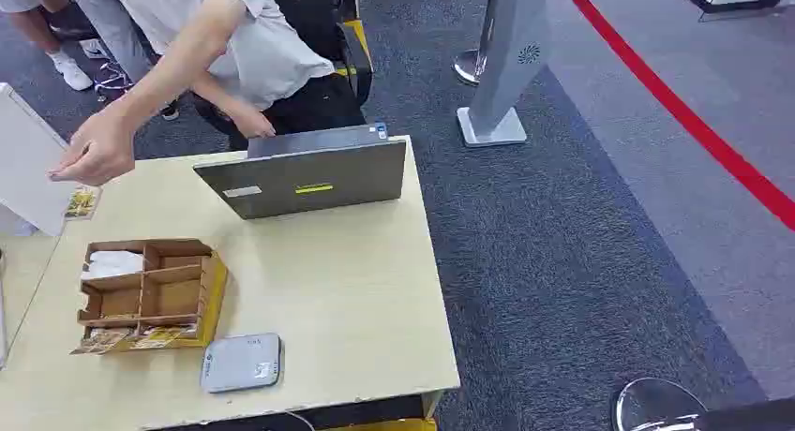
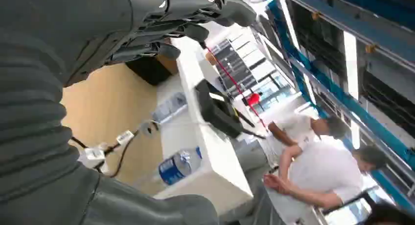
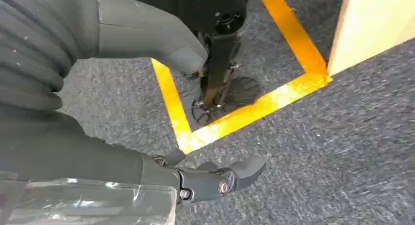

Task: Pass the card to the sensor for recognition and then transmit it.

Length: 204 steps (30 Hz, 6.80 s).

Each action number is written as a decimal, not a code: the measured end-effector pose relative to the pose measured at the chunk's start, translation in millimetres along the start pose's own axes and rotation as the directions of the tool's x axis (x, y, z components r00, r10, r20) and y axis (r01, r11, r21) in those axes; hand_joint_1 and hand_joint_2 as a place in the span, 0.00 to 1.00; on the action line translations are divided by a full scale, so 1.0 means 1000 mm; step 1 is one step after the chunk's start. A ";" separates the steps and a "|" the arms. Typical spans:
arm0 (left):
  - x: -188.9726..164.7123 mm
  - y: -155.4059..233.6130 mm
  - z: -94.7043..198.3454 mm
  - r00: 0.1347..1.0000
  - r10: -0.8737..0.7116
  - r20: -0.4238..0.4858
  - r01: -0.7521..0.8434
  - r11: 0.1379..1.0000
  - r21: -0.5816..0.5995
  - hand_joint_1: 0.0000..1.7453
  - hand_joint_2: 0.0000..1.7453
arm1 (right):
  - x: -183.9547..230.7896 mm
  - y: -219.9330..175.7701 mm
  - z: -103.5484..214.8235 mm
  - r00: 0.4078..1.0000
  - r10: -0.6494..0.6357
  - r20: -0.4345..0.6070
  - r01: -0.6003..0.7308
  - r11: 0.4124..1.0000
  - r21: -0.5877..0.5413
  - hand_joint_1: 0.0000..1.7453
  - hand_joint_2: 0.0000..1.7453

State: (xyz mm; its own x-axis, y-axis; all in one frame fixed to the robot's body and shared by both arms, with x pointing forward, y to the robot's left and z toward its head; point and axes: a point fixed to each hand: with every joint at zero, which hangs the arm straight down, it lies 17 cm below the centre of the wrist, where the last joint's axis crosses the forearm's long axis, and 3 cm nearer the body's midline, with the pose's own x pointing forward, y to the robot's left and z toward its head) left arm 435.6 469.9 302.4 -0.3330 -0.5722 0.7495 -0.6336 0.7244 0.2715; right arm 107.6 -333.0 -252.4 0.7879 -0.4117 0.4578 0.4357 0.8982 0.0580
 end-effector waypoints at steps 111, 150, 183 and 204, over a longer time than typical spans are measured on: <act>0.001 -0.187 0.300 0.813 -0.398 0.425 0.579 0.472 -0.665 1.00 1.00 | -0.050 0.020 0.029 0.953 0.260 -0.152 -0.245 0.963 0.114 0.00 1.00; 0.008 -0.207 0.311 0.786 -0.309 0.535 0.618 0.382 -0.687 1.00 1.00 | -0.050 0.022 0.029 0.944 0.298 -0.144 -0.281 0.951 0.127 0.00 1.00; 0.120 -0.154 -0.070 0.411 -0.737 0.537 0.883 0.467 -0.036 0.00 1.00 | -0.080 0.025 0.036 0.893 0.388 -0.227 -0.352 0.918 0.182 0.00 1.00; 0.132 -0.133 0.077 0.623 -0.514 0.590 0.728 0.658 -0.195 0.00 1.00 | -0.074 0.020 0.033 0.933 0.287 -0.217 -0.266 0.957 0.119 0.00 1.00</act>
State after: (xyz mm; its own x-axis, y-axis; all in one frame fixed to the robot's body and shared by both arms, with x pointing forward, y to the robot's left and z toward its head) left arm 422.5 268.3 318.3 -0.2932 -0.9556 -0.0290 -0.5229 0.1349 0.8417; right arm 43.6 -279.6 -255.7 0.9546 -0.1599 0.2515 0.1551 0.9871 0.0387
